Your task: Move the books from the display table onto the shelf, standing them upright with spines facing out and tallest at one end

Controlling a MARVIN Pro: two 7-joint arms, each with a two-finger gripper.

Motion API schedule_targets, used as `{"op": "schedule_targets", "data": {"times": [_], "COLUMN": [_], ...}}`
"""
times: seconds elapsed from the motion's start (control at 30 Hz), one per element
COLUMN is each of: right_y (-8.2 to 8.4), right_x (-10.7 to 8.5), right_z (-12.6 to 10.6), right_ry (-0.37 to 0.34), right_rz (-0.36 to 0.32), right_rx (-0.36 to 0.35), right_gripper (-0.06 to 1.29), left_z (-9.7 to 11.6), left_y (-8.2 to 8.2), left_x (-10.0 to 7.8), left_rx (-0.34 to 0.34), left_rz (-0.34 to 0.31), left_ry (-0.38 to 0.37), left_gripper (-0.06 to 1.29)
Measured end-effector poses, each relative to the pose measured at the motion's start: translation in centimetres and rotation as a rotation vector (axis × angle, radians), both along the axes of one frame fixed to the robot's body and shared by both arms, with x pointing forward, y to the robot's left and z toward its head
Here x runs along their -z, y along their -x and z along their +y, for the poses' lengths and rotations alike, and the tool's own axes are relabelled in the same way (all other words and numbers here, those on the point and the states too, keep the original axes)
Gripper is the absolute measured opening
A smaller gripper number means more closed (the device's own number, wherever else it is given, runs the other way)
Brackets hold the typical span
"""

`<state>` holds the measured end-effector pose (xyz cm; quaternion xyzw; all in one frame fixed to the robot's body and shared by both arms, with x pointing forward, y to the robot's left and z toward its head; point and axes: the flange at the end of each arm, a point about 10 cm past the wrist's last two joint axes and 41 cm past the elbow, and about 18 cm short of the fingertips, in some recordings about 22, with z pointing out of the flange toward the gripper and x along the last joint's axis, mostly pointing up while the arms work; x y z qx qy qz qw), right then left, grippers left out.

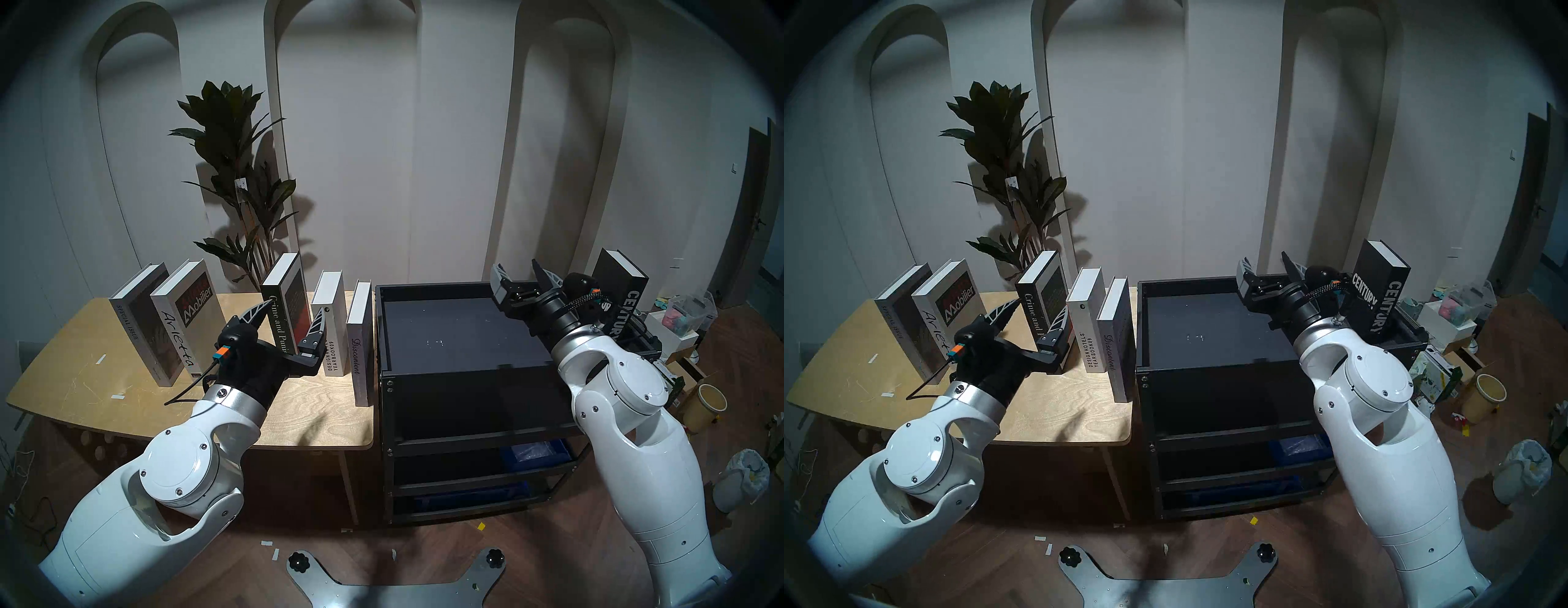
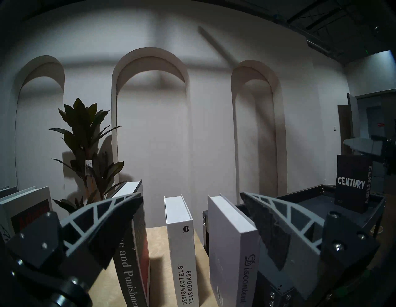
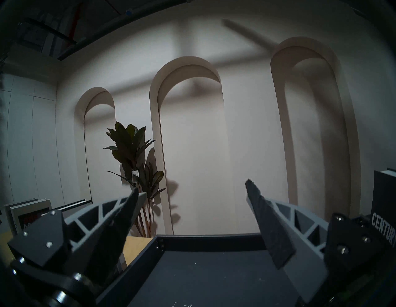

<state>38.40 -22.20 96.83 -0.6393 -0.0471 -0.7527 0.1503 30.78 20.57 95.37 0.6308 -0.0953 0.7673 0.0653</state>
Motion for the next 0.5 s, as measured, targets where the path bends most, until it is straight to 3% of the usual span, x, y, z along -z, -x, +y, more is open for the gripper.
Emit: {"op": "schedule_targets", "data": {"times": [0.27,0.5], "right_y": [-0.1,0.7], "right_x": [0.2,-1.5], "right_z": [0.7,2.7], "right_ry": [0.006,0.02], "right_rz": [-0.013,-0.087], "right_rx": [-0.015,-0.011], "right_gripper": [1.22,1.22], "left_z": [0.0,1.8], "left_y": [-0.2,-0.3], "left_x": [-0.6,-1.5], "left_rx": [0.011,-0.028], "left_rz": [-0.031,-0.055], "left_ry": [0.003,0.012], "left_gripper": [1.26,1.26]}}
